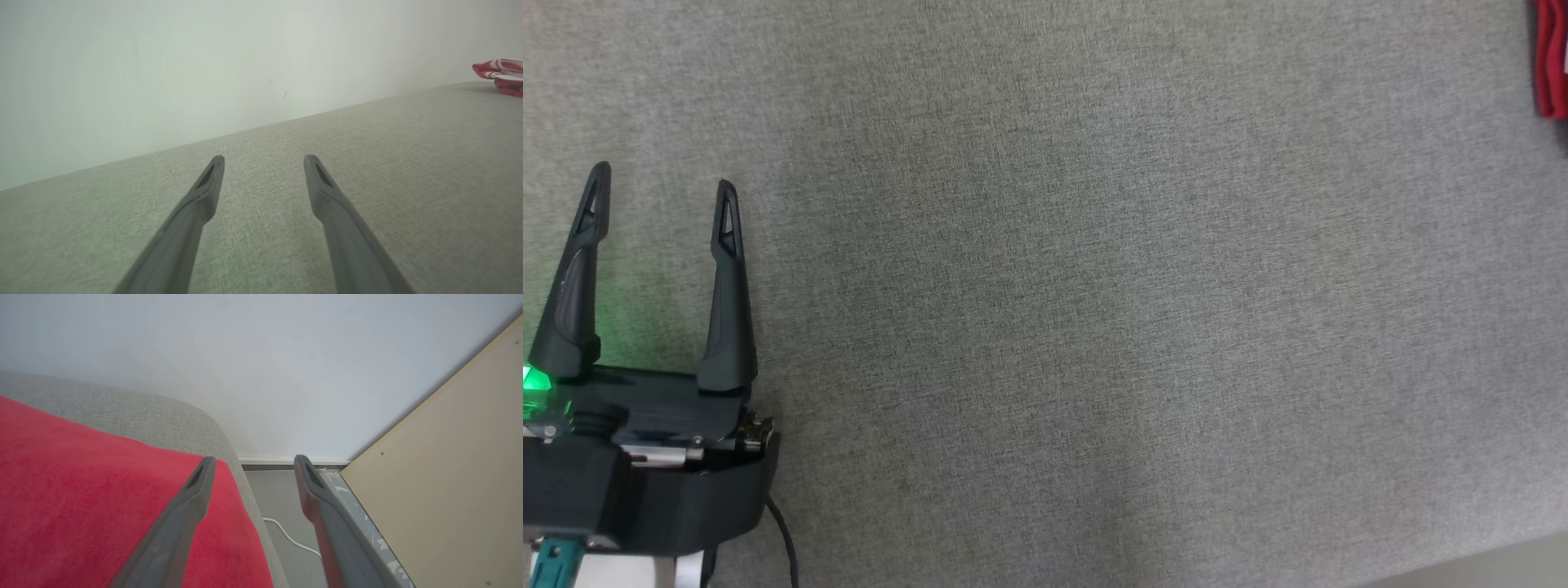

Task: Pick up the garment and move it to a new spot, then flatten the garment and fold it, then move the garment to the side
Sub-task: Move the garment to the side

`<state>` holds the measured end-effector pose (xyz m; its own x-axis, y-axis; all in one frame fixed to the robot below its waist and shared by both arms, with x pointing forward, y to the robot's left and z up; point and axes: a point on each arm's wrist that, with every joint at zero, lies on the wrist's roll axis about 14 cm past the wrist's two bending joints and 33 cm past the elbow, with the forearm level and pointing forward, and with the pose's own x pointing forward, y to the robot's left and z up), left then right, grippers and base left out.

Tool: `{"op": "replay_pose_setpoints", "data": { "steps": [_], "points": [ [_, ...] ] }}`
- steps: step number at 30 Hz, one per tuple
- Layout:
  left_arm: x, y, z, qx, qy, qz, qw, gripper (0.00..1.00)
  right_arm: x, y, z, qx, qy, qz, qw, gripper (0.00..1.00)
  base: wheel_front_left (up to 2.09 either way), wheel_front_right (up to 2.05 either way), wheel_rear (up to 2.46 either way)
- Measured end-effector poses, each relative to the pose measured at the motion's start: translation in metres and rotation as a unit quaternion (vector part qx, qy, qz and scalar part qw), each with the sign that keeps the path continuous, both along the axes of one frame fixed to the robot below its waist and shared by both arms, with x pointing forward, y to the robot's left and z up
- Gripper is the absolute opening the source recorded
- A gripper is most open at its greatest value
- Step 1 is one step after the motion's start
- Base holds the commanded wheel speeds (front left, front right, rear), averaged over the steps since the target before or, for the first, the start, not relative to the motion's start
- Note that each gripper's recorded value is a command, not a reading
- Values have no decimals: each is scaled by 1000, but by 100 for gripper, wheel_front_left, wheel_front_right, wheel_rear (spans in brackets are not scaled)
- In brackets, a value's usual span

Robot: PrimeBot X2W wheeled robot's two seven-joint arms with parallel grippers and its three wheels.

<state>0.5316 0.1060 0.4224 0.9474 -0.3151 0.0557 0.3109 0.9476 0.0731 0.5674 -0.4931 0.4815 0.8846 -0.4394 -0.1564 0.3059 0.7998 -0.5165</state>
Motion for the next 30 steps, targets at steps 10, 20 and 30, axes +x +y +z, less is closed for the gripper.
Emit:
{"op": "replay_pose_setpoints", "data": {
  "steps": [10, 20, 30],
  "points": [
    [-15, 9, 10, -15, 6, 29, 999, 100, 12, 44, 57, -26, -78, 74, 994, 100, 0, 0, 0],
    [-71, 52, 30, -24, 30, 108, 993, 100, -33, 137, 93, 24, -147, 195, 969, 100, 0, 0, 0],
    [-123, 78, 67, -38, 9, 155, 987, 100, -110, 185, 80, 135, -178, 210, 952, 100, 0, 0, 0]
  ]
}}
